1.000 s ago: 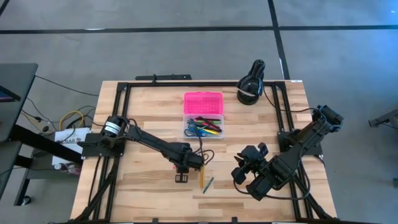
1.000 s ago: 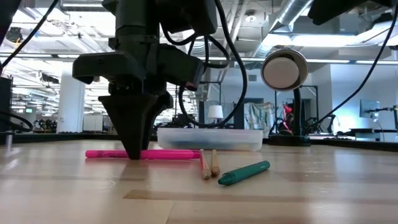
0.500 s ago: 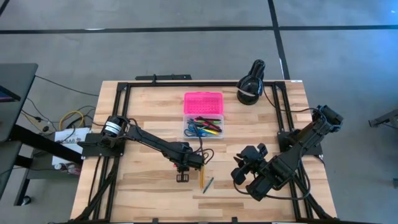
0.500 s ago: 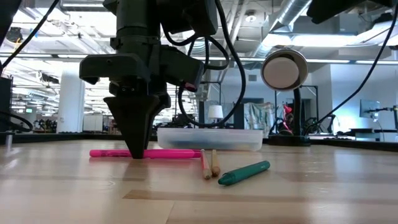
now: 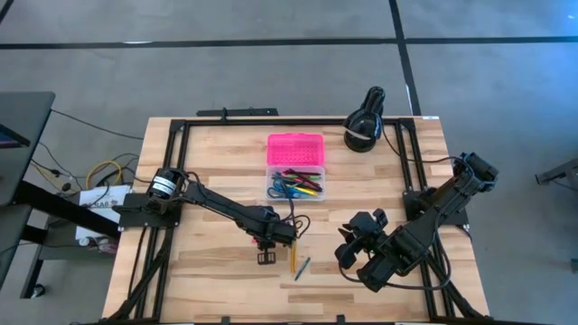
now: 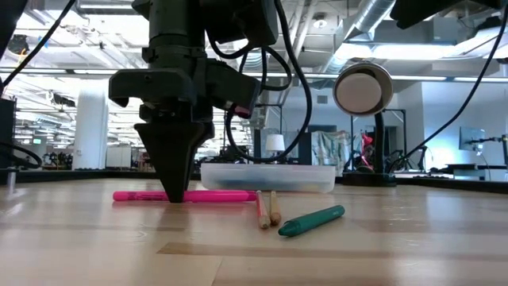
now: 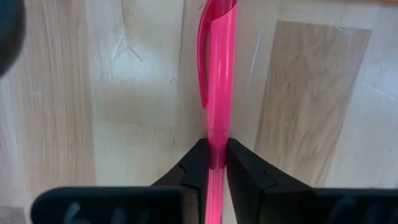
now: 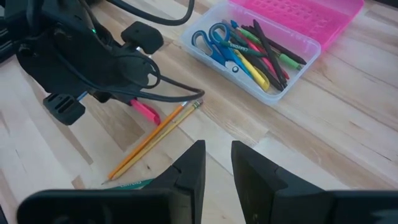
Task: Pick & place school supplies into a supply box
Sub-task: Put the pink pen into the pink supply box
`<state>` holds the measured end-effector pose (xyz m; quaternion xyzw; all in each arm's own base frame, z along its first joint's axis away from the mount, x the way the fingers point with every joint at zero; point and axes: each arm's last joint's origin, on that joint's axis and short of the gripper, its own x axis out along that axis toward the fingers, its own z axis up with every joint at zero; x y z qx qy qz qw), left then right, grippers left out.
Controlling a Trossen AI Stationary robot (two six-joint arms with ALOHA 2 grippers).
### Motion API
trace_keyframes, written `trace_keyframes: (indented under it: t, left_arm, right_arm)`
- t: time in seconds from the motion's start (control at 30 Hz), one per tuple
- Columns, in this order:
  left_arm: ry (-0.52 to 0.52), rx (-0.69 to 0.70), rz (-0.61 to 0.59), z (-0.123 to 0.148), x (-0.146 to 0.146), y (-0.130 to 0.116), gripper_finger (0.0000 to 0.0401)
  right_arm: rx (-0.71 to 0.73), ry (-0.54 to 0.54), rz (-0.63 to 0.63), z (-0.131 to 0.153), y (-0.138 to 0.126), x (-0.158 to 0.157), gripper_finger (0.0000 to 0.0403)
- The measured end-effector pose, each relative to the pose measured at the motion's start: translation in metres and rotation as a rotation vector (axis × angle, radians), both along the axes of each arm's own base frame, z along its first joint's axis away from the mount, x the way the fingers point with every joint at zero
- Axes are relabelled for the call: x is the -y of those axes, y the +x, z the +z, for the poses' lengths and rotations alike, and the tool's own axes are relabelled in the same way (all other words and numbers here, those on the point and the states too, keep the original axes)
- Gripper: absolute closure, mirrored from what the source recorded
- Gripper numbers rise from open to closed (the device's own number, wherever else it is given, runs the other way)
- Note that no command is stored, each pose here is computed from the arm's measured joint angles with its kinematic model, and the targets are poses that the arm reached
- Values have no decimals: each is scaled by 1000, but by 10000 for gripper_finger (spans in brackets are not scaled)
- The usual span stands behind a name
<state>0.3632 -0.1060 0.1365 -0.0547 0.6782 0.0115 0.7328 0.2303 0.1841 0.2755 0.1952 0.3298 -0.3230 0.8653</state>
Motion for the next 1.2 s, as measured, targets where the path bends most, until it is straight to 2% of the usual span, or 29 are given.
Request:
trace_keyframes:
  t: [0.33, 0.77, 1.0, 1.2]
  left_arm:
    - [-24, -29, 14, 11, 3, 5, 366]
    - [-10, -3, -7, 45, 1, 18, 368]
    - [71, 40, -10, 73, -21, 31, 366]
    - [138, 111, 7, 91, -61, 45, 366]
  right_arm:
    - [-1, -1, 0, 0, 0, 0, 333]
    - [0, -1, 1, 0, 0, 0, 333]
    - [2, 2, 0, 0, 0, 0, 333]
    - [9, 8, 1, 0, 1, -1, 333]
